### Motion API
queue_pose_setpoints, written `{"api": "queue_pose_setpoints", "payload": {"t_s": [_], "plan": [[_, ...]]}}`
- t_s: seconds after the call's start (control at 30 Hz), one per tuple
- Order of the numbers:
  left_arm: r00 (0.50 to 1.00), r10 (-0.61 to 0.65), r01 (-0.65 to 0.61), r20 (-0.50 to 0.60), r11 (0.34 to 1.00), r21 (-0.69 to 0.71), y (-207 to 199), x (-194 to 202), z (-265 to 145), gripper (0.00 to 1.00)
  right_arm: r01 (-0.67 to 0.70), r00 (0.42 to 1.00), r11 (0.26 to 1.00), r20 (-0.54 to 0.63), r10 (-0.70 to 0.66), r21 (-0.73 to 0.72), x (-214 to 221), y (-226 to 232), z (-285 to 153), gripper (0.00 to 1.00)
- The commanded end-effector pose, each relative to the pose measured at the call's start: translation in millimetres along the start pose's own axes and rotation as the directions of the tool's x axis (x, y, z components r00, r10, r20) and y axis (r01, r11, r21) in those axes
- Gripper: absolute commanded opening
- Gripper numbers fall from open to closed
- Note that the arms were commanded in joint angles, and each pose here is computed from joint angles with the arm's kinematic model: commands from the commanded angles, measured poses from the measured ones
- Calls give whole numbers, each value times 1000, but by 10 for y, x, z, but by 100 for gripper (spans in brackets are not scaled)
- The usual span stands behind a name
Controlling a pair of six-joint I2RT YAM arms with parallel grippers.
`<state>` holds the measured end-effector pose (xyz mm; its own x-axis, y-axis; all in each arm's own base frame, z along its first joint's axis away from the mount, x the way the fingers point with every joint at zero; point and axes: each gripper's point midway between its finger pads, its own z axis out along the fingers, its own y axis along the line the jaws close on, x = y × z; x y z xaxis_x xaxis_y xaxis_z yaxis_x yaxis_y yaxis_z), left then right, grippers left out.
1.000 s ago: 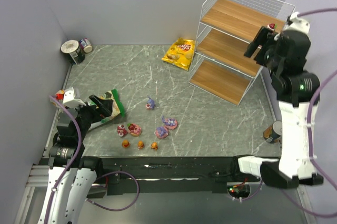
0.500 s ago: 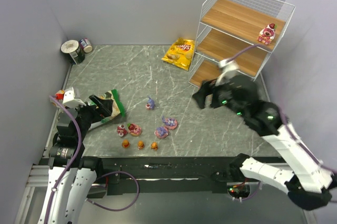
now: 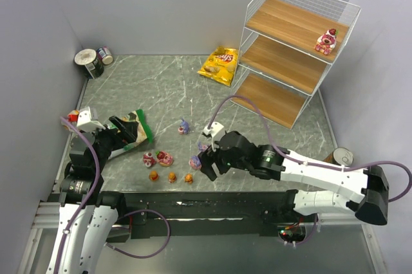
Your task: Place and organize the plastic toys onto the shelf
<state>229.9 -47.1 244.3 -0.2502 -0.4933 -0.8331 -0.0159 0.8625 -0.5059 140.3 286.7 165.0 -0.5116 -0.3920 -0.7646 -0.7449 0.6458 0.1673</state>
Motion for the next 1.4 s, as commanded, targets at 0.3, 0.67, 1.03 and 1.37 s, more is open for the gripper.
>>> {"api": "queue_pose_setpoints", "payload": {"t_s": [0.3,0.67,1.03,1.37], "plan": [[1000,-8,8,24,1000,5,-25,-72,3,96,155,981,976,139,-133,-156,-598,775,523,88],[1000,-8,8,29,1000,3,-23,-84,-4,96,234,972,950,89,-220,-209,-726,760,1225,88],[999,-10,10,33,1000,-6,-9,-90,-9,96,219,973,936,-16,-232,-277,-458,575,1784,87],[999,-10,10,37,1000,-5,-11,-99,-14,96,267,956,922,-45,-291,-281,-284,509,2072,87]]}}
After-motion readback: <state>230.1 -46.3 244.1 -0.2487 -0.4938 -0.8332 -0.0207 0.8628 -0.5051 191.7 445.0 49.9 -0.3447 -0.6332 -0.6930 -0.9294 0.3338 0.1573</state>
